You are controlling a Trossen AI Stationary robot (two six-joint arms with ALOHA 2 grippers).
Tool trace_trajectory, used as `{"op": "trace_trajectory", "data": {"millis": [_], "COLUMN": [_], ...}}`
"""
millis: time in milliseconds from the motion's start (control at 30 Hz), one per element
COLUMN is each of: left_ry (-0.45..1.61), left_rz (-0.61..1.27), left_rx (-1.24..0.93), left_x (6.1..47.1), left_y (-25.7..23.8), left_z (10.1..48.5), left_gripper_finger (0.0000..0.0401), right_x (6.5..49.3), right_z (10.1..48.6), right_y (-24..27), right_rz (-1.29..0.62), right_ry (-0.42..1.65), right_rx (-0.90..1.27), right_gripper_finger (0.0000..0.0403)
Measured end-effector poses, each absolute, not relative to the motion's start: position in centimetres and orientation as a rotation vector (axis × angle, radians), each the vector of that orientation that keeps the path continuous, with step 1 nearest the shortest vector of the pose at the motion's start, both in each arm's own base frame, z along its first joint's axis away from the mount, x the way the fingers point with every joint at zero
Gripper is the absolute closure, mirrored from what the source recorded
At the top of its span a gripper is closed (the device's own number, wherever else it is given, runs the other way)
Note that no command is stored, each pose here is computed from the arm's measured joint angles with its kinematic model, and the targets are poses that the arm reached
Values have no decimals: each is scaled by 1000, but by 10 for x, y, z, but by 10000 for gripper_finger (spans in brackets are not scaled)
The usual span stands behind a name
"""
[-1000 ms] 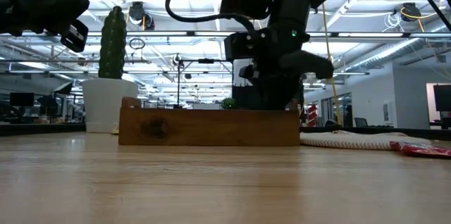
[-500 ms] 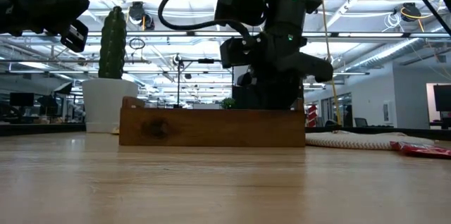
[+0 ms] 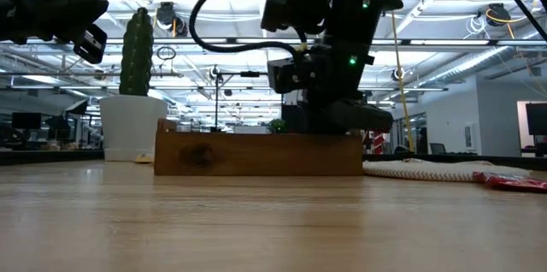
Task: Pick & Place Tea
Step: Put the red tea bag into the right section of the wooden organizer
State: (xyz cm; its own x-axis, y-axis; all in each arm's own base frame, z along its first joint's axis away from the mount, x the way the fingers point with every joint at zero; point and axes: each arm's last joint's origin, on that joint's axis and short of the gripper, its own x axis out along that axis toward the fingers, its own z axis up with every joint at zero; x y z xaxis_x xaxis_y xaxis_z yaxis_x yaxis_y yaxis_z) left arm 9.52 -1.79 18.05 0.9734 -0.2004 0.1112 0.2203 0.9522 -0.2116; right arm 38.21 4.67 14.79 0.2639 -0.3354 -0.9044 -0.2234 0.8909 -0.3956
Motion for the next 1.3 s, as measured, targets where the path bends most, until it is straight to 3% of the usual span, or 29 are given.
{"op": "trace_trajectory", "data": {"millis": [600,900,1300], "left_ry": [-90,-89,-89], "left_rz": [-214,-214,-214], "left_rx": [-225,-225,-225], "left_x": [95,95,95], "left_y": [-18,-18,-18], "left_z": [181,180,180], "left_gripper_finger": [343,343,343], "right_x": [385,385,378], "right_z": [157,157,153], "right_y": [51,58,29], "right_rz": [-385,-6,59], "right_ry": [1220,1237,1370], "right_rx": [-814,-443,-270], "right_gripper_finger": [403,403,403]}}
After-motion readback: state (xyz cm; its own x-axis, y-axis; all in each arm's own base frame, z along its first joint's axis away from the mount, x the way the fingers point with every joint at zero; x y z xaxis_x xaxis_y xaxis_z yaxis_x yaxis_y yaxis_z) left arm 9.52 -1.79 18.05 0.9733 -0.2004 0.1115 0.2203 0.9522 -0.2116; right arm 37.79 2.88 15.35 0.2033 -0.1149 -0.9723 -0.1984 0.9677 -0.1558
